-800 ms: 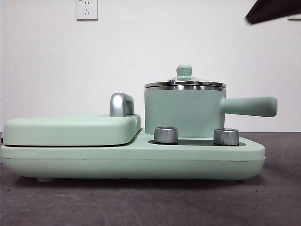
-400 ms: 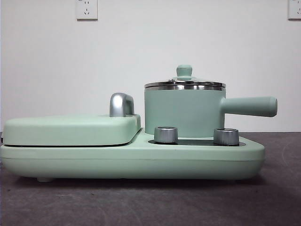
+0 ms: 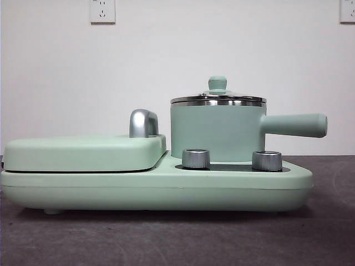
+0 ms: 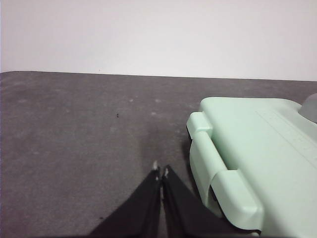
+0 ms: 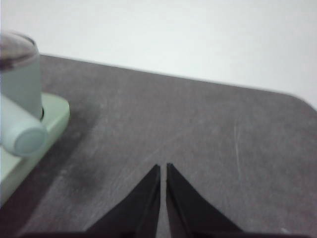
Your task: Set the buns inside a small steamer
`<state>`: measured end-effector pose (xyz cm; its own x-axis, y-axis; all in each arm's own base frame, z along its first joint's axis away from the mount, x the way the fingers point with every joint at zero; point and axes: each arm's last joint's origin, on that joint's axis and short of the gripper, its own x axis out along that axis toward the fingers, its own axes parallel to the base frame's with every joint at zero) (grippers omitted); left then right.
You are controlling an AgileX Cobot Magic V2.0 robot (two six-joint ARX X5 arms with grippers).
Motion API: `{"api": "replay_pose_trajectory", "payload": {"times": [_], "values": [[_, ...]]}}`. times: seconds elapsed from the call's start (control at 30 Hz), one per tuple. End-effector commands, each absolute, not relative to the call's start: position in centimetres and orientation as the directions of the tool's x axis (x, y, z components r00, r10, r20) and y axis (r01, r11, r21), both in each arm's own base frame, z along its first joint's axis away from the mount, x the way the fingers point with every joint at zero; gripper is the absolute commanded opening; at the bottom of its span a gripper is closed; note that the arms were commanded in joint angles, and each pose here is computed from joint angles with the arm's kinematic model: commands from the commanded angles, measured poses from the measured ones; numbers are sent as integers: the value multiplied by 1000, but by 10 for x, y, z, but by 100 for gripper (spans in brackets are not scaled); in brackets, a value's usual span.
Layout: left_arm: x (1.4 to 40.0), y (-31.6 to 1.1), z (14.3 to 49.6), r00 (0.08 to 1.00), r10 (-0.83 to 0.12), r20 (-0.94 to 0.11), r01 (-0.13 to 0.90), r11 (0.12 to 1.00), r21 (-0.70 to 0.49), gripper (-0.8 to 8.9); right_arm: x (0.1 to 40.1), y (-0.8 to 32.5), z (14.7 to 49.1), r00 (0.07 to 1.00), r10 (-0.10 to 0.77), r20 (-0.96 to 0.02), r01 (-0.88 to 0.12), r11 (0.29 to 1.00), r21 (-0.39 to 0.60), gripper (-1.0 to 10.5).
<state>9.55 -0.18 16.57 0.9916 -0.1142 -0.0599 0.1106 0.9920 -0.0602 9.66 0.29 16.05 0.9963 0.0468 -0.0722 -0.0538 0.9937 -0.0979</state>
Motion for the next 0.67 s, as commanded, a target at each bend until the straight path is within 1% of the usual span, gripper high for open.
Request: {"api": "replay_pose_trajectory", "payload": {"times": [0.03, 0.2, 0.67], "values": [[97, -2, 160, 991, -116, -72, 112, 992, -63, 7, 97, 3, 161, 997, 43, -59, -48, 996, -74, 19], [97, -2, 160, 991, -116, -72, 112, 992, -63, 7, 97, 3, 162, 998, 48, -43, -51, 996, -70, 19], [97, -2, 160, 991, -116, -72, 112, 992, -63, 7, 97, 3, 162, 998, 47, -43, -50, 996, -70, 19]]}}
